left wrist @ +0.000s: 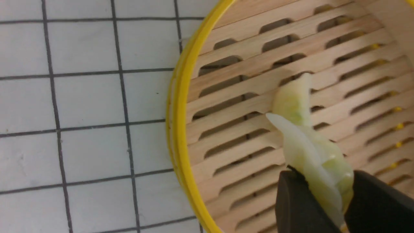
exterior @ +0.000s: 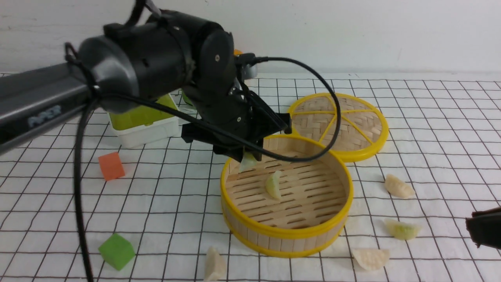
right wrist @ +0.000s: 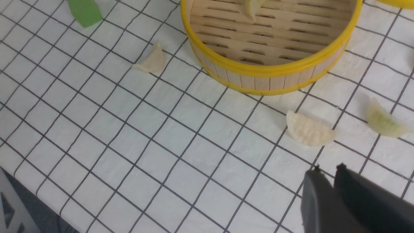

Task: Put the dumplings into the steamer on the table with the white tablecloth.
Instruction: 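Place the dumpling into the bamboo steamer basket with the left gripper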

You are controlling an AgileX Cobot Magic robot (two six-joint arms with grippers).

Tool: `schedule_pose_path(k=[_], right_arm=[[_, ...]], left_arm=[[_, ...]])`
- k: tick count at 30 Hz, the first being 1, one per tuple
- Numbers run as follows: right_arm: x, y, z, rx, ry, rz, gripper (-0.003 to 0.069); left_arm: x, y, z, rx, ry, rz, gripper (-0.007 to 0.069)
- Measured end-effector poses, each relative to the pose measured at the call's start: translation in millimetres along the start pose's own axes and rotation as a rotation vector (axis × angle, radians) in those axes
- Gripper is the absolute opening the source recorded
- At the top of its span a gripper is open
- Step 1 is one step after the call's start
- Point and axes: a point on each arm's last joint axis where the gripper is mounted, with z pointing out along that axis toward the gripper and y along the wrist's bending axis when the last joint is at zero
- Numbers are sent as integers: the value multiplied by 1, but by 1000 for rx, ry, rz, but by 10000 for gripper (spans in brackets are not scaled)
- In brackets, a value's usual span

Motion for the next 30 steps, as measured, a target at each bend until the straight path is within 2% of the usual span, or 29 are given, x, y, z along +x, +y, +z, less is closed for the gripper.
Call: schedule_pose_path(k=[7, 11, 18, 20, 23, 28, 30], right_arm=[[1, 2, -4, 1, -17, -7, 76], [1, 2, -4, 0, -17, -7, 83], [1, 2, -4, 0, -17, -7, 89], [1, 2, -4, 0, -17, -7, 92], [1, 2, -4, 0, -17, -7, 93], [2, 2, -4, -1, -13, -7, 93], [2, 2, -4, -1, -13, -7, 93]], left_arm=[[10, 6, 63, -55, 98, -5, 188], [12, 8, 76, -66, 108, -1, 197], [7, 8, 79, -68, 62, 24, 376], [1, 5, 72, -68, 49, 29, 454], [-5, 1, 54, -72, 49, 46, 495], [-9, 2, -14, -90, 15, 147, 512], [3, 13, -60, -112, -28, 172, 513]])
